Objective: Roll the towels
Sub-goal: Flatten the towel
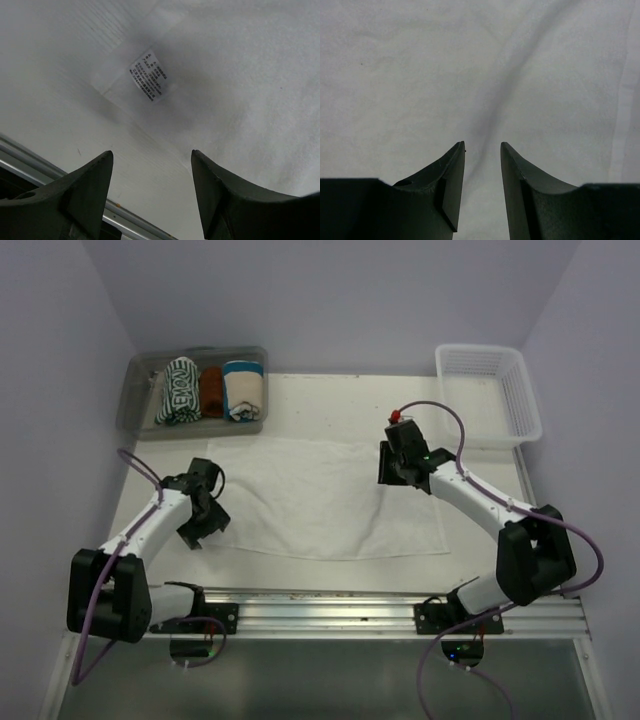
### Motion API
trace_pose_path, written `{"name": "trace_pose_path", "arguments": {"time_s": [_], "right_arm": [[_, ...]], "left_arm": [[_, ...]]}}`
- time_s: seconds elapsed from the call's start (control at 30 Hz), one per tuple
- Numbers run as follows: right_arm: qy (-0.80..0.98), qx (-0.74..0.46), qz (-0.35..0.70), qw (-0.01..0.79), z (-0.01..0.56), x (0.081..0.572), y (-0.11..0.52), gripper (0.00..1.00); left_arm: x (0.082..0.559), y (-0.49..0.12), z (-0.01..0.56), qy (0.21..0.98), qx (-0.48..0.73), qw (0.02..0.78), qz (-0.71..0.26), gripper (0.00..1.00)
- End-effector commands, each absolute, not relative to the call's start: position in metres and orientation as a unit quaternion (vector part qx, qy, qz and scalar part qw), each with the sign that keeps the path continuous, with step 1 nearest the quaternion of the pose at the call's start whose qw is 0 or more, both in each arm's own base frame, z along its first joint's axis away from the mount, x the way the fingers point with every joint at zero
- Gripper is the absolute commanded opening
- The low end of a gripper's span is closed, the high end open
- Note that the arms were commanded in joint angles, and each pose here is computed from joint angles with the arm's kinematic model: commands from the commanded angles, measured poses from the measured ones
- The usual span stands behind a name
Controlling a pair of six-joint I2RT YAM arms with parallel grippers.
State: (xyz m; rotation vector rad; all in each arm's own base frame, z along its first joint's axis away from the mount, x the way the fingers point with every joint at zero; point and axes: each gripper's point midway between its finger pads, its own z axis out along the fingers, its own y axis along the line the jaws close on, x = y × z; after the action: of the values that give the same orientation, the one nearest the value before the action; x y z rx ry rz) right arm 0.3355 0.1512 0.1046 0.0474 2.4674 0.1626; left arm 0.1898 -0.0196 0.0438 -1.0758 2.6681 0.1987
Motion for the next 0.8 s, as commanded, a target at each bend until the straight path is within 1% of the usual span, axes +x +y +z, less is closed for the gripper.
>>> {"name": "trace_pose_path", "arguments": {"time_s": [0.0,0.13,0.23,0.33,0.4,0.5,0.53,0.6,0.77], "right_arm": [[0.932,0.024,0.09,0.35,0.12,0.333,0.156,0.39],[0.934,0.027,0.091,0.345,0.115,0.325,0.152,0.4],[0.936,0.029,0.095,0.338,0.11,0.319,0.151,0.4],[0.937,0.035,0.088,0.336,0.107,0.314,0.146,0.4],[0.937,0.036,0.085,0.336,0.108,0.311,0.145,0.4],[0.936,0.04,0.083,0.339,0.112,0.309,0.141,0.4],[0.936,0.041,0.081,0.34,0.113,0.308,0.14,0.4],[0.937,0.042,0.077,0.339,0.112,0.308,0.138,0.4],[0.939,0.042,0.072,0.335,0.111,0.305,0.136,0.4]], "left_arm": [[0.188,0.002,0.042,0.896,-0.406,0.136,0.116,0.67],[0.201,0.013,0.05,0.891,-0.407,0.154,0.129,0.65],[0.204,0.027,0.052,0.885,-0.42,0.16,0.122,0.64],[0.207,0.027,0.048,0.887,-0.419,0.166,0.102,0.61],[0.205,0.019,0.042,0.892,-0.417,0.154,0.083,0.59],[0.2,0.017,0.028,0.888,-0.432,0.138,0.071,0.53],[0.199,0.015,0.024,0.889,-0.433,0.138,0.065,0.49],[0.197,0.009,0.014,0.89,-0.434,0.129,0.053,0.45],[0.196,0.01,-0.001,0.891,-0.434,0.122,0.057,0.44]]}}
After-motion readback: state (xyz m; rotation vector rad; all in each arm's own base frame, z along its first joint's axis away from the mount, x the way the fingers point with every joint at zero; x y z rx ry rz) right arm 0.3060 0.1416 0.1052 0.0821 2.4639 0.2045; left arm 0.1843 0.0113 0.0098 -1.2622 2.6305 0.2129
